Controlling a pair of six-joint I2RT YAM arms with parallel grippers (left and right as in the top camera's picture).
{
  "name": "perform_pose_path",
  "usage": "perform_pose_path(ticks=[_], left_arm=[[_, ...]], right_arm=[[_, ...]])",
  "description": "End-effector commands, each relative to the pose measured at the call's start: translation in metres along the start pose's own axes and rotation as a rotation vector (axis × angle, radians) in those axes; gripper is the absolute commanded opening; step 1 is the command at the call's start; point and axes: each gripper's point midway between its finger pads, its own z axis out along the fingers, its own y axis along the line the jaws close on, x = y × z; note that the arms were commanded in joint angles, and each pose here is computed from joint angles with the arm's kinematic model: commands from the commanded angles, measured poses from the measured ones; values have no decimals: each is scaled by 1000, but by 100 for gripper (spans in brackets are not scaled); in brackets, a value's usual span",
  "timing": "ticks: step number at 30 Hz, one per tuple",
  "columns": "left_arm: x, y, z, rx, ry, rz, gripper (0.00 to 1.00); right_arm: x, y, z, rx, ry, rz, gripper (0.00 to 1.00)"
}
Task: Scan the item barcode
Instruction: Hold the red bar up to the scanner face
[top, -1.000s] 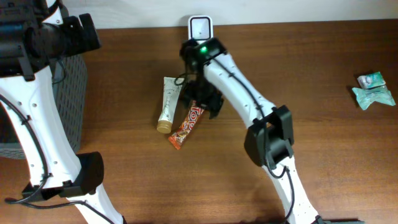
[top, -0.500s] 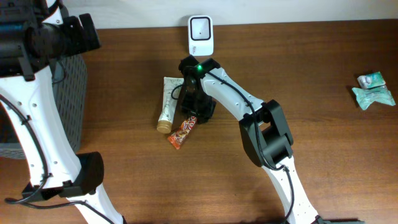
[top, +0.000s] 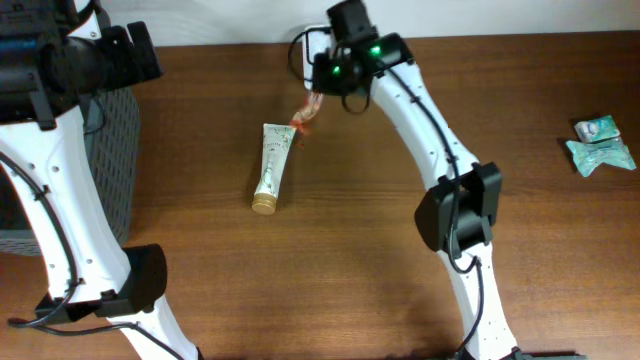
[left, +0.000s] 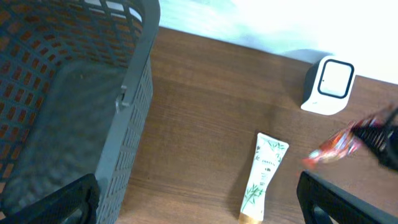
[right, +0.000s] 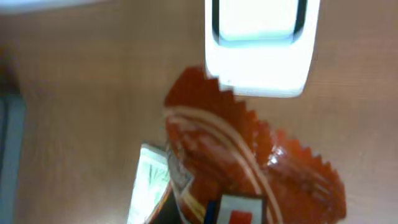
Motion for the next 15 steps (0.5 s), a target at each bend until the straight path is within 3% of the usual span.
perform_pose_path(ticks=[1,3,5,11,13,15], left_arm=[[-1,1,-3,0,-6,7,99],[-1,1,-3,0,-6,7,99],[-1,1,-3,0,-6,7,99],[-1,1,-3,0,-6,7,99],[-1,1,-3,0,-6,7,99],[-1,1,-3,0,-6,7,99]], right_arm=[[-55,-5,-15,71,-223,-188,4],[-89,-10,-22,150,-374,-269,4],[-99,-13,-22,155,-415,-264,4],[-80,-29,10,172,-343,-227,4],[-85,-28,3,170,-359,-221,4],[-100,-55,-26,235,-405,-76,4]])
